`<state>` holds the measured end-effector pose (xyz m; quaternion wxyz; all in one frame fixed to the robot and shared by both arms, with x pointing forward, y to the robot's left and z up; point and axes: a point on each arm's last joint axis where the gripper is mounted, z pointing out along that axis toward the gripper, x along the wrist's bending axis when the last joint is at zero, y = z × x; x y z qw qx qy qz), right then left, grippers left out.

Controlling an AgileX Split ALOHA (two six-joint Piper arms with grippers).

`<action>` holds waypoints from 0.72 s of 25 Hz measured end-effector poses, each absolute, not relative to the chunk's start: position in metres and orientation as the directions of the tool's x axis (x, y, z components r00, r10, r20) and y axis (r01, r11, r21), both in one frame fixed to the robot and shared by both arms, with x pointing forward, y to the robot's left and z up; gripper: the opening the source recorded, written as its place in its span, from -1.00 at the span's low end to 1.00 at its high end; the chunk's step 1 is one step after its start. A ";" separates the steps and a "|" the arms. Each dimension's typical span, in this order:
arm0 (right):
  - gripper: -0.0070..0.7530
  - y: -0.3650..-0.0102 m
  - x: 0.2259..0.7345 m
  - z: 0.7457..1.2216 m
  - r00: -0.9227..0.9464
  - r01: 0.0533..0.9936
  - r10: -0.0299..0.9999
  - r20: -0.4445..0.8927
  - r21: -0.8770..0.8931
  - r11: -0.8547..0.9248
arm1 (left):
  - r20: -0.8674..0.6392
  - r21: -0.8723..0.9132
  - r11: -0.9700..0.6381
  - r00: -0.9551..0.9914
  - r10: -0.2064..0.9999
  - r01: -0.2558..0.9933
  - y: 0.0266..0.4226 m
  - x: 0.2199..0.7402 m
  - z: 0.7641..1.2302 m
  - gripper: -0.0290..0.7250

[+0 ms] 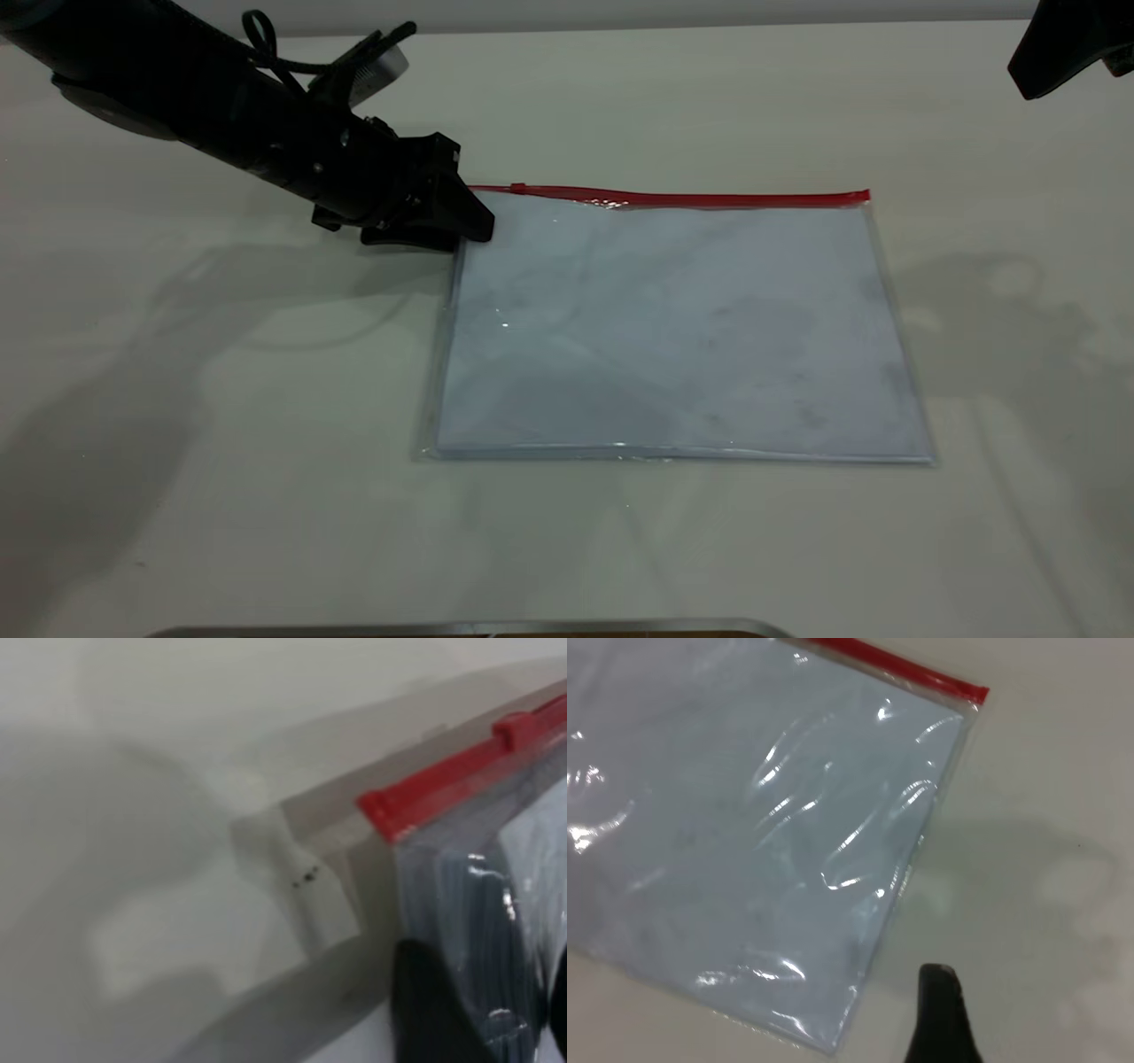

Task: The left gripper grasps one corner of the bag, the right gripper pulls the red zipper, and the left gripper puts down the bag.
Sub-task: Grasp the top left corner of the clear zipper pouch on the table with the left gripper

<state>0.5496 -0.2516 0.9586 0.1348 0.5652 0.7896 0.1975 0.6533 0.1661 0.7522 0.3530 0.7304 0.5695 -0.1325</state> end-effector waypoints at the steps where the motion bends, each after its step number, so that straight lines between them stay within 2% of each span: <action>1: 0.56 -0.252 0.550 0.959 -0.325 0.839 0.946 0.010 0.464 0.283 | -0.598 0.369 -0.103 0.321 0.735 0.924 0.165 0.653 0.753 -0.07; 7: 0.56 -0.252 0.550 0.959 -0.325 0.839 0.946 0.011 0.464 0.283 | -0.599 0.421 -0.126 0.379 0.705 0.898 0.163 0.654 0.755 -0.81; 13: 0.56 -0.252 0.550 0.959 -0.336 0.835 0.942 0.005 0.464 0.295 | -0.548 0.505 -0.234 0.518 0.657 0.831 0.160 0.659 0.761 -0.90; 18: 0.56 -0.250 0.549 0.959 -0.370 0.822 0.929 0.008 0.470 0.323 | -0.459 0.590 -0.454 0.740 0.492 0.668 0.153 0.673 0.783 -0.90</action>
